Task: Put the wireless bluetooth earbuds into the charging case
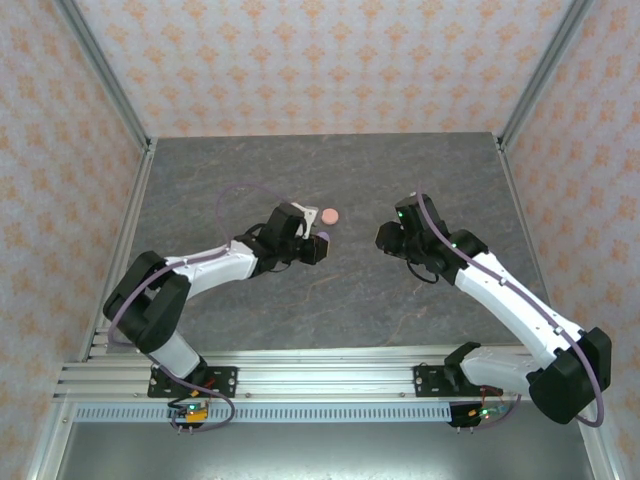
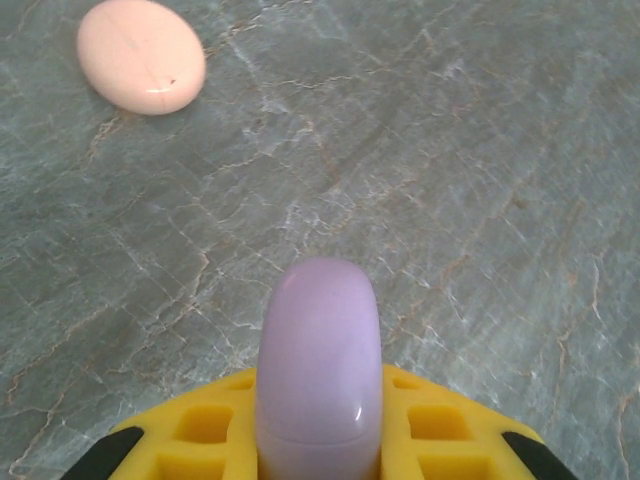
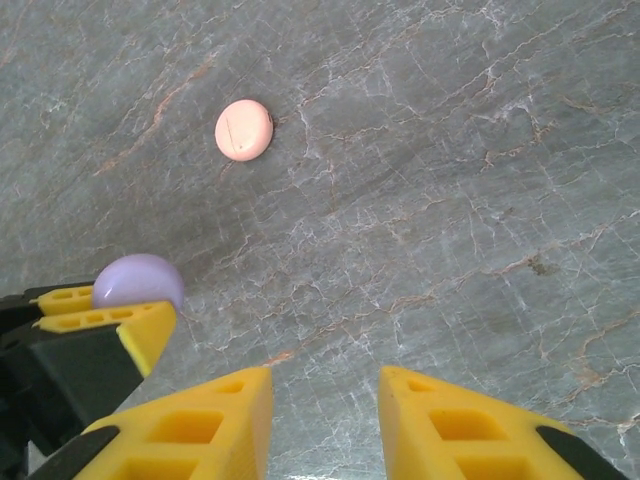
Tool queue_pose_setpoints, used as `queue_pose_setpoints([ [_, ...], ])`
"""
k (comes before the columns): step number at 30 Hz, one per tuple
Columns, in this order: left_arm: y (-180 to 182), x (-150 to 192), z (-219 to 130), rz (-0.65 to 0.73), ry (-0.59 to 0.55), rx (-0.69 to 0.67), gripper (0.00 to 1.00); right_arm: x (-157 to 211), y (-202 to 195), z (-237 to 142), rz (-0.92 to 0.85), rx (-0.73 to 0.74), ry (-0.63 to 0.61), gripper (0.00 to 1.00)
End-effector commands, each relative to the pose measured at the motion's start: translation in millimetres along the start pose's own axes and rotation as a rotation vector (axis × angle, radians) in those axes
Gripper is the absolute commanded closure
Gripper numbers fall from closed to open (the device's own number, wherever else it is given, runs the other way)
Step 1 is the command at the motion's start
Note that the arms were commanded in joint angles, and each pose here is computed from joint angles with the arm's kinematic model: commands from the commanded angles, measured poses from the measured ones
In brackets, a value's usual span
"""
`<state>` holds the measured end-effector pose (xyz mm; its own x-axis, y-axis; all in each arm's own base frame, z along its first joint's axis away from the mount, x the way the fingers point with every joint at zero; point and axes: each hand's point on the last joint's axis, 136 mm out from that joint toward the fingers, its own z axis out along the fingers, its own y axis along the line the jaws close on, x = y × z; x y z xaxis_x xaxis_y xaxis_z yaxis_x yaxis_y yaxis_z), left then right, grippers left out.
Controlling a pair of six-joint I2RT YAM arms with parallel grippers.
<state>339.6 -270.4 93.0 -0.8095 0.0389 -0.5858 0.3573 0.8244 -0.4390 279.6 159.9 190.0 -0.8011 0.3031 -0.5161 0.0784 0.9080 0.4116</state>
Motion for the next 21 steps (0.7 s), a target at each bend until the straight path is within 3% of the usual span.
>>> queue_pose_setpoints([
  [1,-2,-6,5,-0.077,0.034,0.009,0.87,2,-11,0,0.011,0.036,-0.011,0.66],
  [21,-8,19,48,-0.173,0.192,0.066,0.86,4,-4,3,-0.001,0.001,0.003,0.65],
])
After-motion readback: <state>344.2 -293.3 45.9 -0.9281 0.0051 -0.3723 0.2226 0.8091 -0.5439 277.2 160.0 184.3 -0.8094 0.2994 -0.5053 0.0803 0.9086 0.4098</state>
